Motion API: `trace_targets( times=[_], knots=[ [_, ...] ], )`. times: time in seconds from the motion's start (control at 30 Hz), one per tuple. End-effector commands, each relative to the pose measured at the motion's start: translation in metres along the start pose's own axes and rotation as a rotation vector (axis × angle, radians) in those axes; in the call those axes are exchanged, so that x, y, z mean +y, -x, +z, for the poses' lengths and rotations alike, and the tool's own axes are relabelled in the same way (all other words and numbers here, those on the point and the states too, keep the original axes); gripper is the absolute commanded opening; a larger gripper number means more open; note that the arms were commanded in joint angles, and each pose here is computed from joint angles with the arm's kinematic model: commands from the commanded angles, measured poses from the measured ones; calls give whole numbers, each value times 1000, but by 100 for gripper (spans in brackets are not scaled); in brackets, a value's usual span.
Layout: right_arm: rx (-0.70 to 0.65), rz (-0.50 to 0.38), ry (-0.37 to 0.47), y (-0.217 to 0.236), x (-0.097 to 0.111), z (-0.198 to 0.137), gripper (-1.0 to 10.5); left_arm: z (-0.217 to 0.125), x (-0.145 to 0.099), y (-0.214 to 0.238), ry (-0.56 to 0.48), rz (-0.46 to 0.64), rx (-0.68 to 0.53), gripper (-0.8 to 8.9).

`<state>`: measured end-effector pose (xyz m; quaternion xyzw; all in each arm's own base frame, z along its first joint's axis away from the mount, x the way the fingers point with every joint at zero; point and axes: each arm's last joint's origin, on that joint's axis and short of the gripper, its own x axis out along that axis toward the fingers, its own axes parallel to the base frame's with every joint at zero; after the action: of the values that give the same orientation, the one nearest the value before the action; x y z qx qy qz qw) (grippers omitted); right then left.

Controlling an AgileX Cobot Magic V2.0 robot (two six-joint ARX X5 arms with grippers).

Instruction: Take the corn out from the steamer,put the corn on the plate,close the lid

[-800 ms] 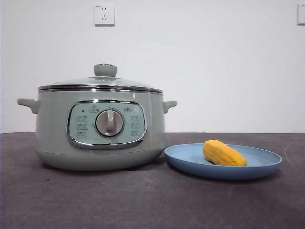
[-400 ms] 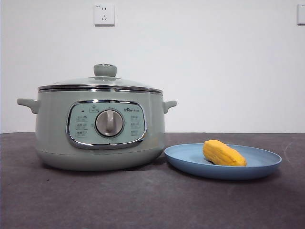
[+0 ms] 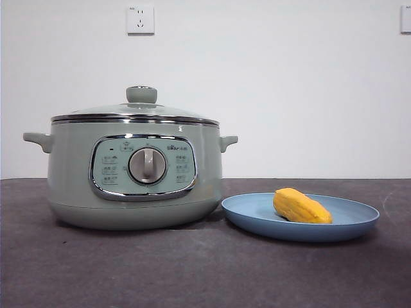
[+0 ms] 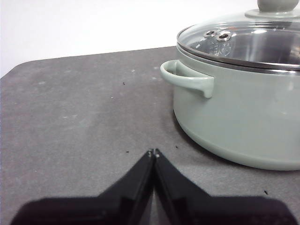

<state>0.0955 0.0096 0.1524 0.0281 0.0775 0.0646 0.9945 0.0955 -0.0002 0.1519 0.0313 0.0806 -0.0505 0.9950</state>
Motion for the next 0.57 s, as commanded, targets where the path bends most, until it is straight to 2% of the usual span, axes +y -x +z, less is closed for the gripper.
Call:
trace_targets(
  times=[0.03,0.2,0.57],
  knots=[
    [27,-5,-16,-1,0,-5,0,-4,0,-1,7,3,7,-4],
    [25,-1,-83,-1,0,-4,0,-4,0,-1,7,3,7,-4],
    [25,-4,-82,-1,0,-4,0,-4,0,-1,7,3,7,-3]
  ],
)
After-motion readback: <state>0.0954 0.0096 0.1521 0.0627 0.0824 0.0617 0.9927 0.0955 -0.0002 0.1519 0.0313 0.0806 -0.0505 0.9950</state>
